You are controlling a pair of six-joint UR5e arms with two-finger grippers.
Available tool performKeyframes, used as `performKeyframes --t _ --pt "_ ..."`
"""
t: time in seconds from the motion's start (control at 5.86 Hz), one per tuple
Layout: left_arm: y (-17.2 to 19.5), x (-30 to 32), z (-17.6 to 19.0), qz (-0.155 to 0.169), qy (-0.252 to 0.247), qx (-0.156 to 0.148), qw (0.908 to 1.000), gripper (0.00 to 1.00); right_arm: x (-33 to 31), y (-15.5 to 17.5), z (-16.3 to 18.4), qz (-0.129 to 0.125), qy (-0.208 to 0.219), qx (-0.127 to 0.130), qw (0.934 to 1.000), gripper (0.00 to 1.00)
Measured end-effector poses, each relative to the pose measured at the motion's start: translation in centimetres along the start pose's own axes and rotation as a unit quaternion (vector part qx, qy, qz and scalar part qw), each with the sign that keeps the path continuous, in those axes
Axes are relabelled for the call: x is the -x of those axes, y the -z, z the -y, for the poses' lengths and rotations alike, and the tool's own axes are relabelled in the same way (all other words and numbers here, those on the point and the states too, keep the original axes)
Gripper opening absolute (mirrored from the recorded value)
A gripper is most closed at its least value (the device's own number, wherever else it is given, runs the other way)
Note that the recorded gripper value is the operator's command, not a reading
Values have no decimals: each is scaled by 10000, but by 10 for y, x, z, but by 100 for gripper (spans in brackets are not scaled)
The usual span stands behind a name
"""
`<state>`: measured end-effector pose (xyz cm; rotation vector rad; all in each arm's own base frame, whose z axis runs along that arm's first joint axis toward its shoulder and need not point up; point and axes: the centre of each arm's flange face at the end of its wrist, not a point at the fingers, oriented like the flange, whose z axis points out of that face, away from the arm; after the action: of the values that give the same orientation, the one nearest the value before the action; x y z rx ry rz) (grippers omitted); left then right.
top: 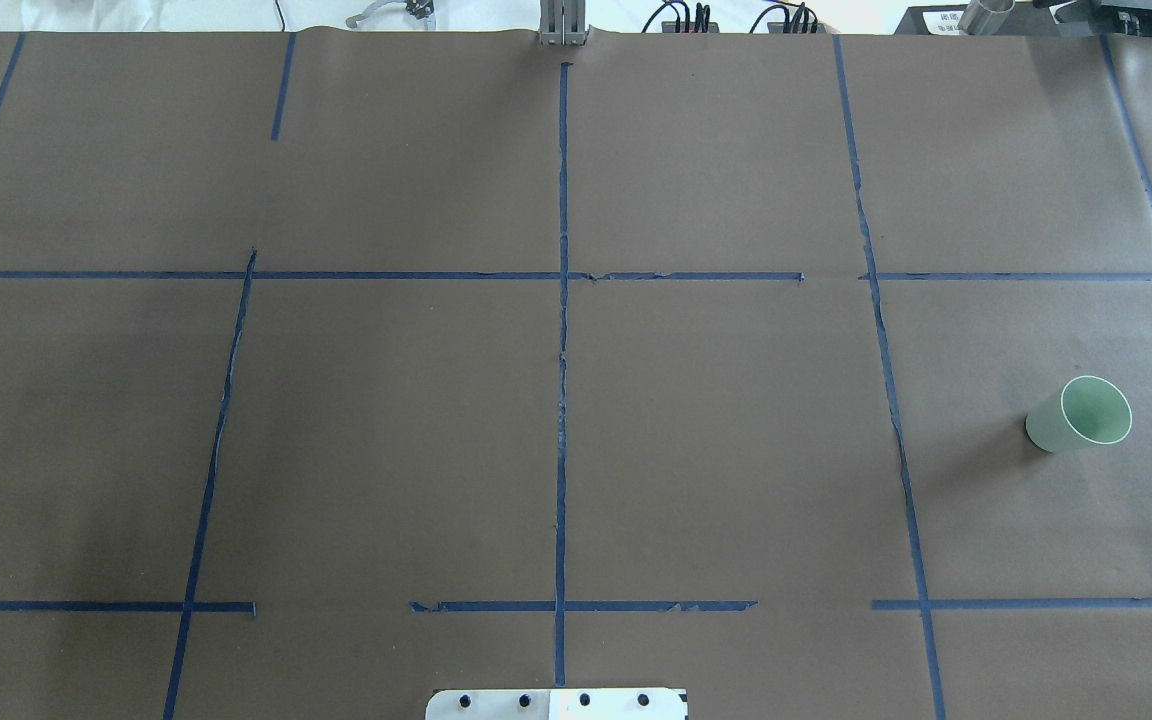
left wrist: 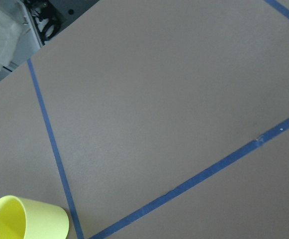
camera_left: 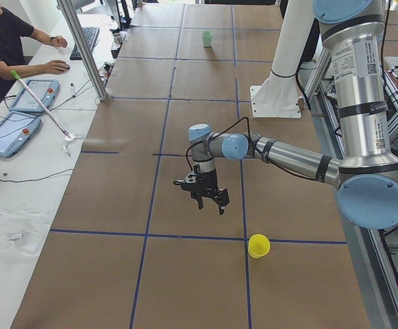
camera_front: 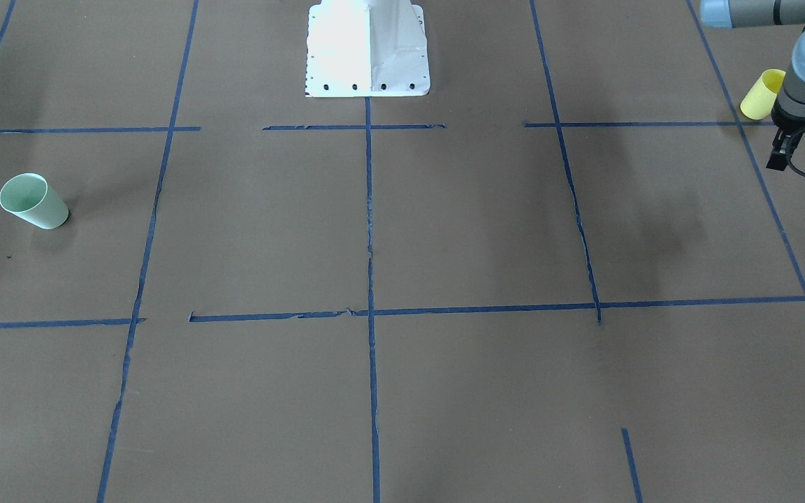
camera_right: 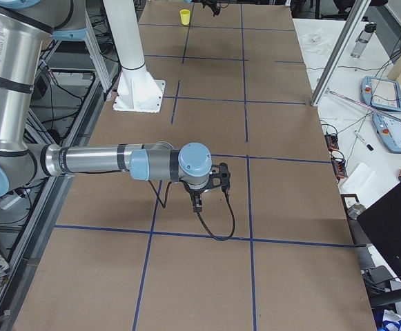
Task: Transfer and stack yellow cup on green cup
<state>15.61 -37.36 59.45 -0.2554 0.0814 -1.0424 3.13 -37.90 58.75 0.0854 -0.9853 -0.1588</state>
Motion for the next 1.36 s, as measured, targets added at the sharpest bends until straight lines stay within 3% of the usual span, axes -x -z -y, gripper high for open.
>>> performKeyframes --t 0.17,0.34,0.51,1.02,1.19,1.36 --pt "-11 2 -20 338 542 -277 9976 100 2 1 2 2 77 -52 10000 100" --pt "-25 7 -41 717 1100 -649 9892 100 4 2 4 2 131 -72 9999 100" --pt "-39 12 -65 1064 1636 -1144 9741 100 7 2 7 -1 215 -101 9997 100" --pt "-94 19 -113 1475 2805 -2357 9187 99 11 1 10 -21 406 -169 9990 100" --pt "-104 18 -117 1596 2943 -2569 9066 100 12 0 11 -21 428 -170 9989 100" --pt "-112 20 -115 1702 2971 -2681 9005 100 13 0 11 -16 445 -167 9989 100"
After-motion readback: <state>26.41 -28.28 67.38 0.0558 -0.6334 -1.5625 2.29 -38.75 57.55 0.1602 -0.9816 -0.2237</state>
